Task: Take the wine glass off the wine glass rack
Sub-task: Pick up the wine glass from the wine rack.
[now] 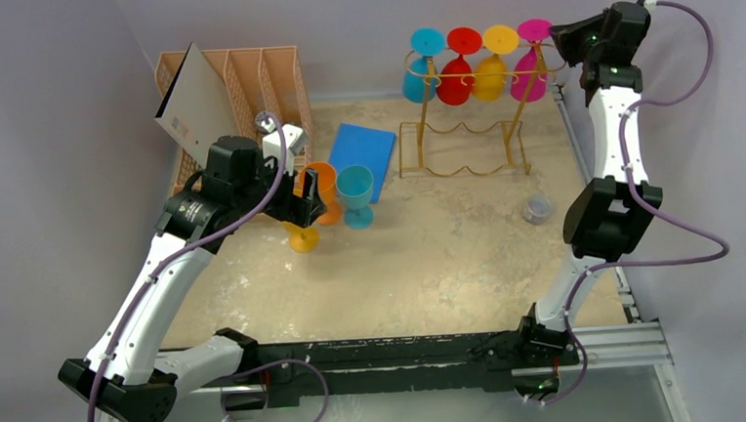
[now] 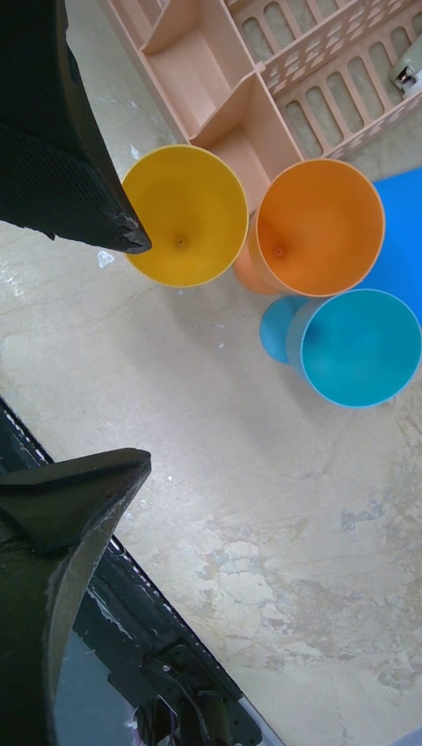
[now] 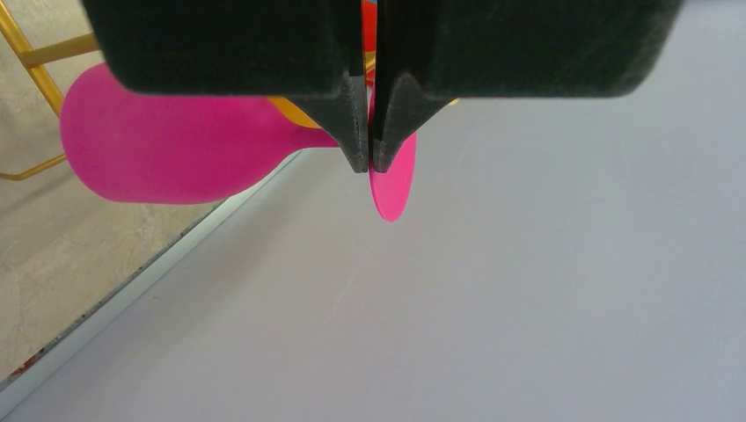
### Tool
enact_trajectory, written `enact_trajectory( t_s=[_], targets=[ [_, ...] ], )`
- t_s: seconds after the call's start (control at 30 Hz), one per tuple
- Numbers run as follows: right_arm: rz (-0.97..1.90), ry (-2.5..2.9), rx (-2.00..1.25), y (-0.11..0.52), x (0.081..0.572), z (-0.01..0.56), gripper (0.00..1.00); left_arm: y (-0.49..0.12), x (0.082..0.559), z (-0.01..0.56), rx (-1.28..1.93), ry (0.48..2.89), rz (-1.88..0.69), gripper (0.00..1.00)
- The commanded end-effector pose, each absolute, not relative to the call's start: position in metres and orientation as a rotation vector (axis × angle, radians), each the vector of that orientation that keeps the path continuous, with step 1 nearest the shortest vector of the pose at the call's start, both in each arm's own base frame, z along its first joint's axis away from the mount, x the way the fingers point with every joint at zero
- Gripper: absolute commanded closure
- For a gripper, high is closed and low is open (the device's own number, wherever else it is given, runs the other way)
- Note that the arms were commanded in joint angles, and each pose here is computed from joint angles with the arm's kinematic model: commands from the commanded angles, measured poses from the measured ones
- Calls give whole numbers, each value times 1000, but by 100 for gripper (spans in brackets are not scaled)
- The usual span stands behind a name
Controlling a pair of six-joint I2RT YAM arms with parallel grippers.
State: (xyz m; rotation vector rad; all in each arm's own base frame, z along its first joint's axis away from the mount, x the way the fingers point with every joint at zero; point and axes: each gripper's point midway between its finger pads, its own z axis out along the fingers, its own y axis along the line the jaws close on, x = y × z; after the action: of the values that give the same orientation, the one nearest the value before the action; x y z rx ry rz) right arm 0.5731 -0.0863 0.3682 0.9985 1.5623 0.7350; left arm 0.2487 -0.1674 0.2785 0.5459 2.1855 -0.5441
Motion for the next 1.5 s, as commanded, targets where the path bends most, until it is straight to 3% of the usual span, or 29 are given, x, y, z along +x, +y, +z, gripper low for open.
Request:
enact_trajectory(
  t_s=[0.0, 1.47],
  targets=[
    [719, 1487, 1008, -95, 566, 391, 100, -168, 247, 278, 535, 2189, -560, 20],
    [790, 1371, 1055, -105, 587, 408, 100, -172, 250, 278, 542, 2190, -577, 20]
  ],
)
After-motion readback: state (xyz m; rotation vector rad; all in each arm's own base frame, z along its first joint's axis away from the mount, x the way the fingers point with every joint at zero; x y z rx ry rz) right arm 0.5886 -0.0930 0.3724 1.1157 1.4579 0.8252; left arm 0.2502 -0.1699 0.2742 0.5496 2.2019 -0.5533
